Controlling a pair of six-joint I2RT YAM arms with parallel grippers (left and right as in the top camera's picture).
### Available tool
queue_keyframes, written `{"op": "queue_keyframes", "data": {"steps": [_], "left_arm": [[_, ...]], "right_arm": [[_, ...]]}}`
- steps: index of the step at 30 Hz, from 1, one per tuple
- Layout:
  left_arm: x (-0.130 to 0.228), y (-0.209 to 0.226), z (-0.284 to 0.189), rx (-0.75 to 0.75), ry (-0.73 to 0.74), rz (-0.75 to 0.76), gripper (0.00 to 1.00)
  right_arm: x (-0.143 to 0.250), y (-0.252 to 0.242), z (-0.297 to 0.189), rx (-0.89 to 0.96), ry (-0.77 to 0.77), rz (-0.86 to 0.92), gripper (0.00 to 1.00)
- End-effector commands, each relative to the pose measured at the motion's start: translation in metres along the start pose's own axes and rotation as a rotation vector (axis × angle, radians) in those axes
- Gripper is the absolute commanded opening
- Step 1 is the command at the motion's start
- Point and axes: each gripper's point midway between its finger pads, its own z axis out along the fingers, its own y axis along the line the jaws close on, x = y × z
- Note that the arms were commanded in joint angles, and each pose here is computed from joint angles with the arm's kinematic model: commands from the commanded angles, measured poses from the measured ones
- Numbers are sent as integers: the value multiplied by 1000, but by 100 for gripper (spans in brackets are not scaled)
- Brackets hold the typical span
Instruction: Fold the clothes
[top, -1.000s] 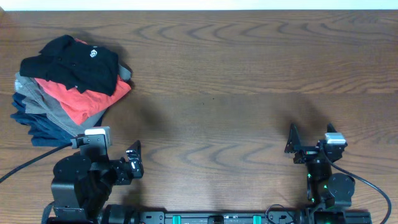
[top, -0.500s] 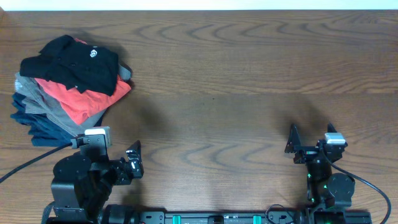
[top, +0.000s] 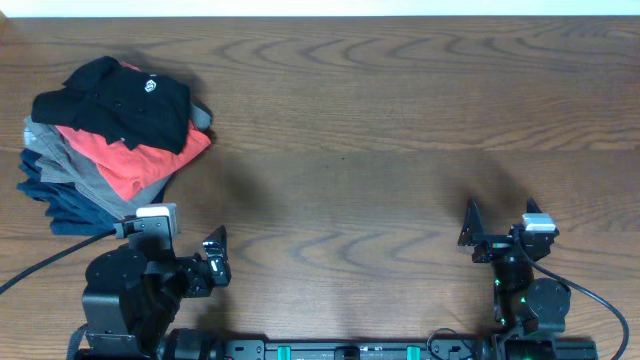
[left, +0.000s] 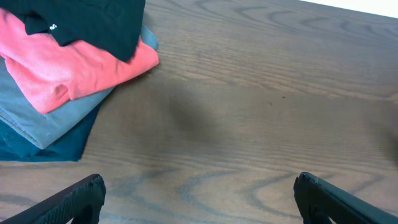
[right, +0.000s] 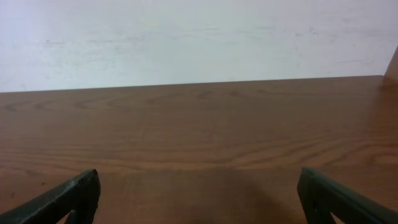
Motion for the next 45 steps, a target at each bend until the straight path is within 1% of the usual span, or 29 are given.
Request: {"op": "queue_keyframes", "data": {"steps": [1,7,8,10,14,17,21,27,40,42,45], "left_arm": [[1,1,0,-8,-3,8,98],[0,2,-2,-9,-11,9,98],[1,5,-3,-28,-13,9,98],[6,16,-6,-87,-7,8,98],[17,24,-9,-117,-24,5,98],[29,31,-3,-136,-49,-5,98],[45,41,19,-152,-110,-16,98],[54,47,55,-130,-229,-15,98],[34,49,105,-78,-503,-9,98],[35,49,111,-73,-526,-9,98],[37,50,112,-76,-516,-9,98]], "right_arm": [[0,1,0,0,-1,-16,99],[0,1,0,0,-1,-16,99],[0,1,0,0,-1,-16,99],[0,1,0,0,-1,-16,99],[0,1,0,0,-1,-16,99],[0,1,0,0,-1,-16,99],[0,1,0,0,-1,-16,99],[0,1,0,0,-1,-16,99],[0,1,0,0,-1,-16,99],[0,1,0,0,-1,-16,99],[0,1,0,0,-1,-16,99]]}}
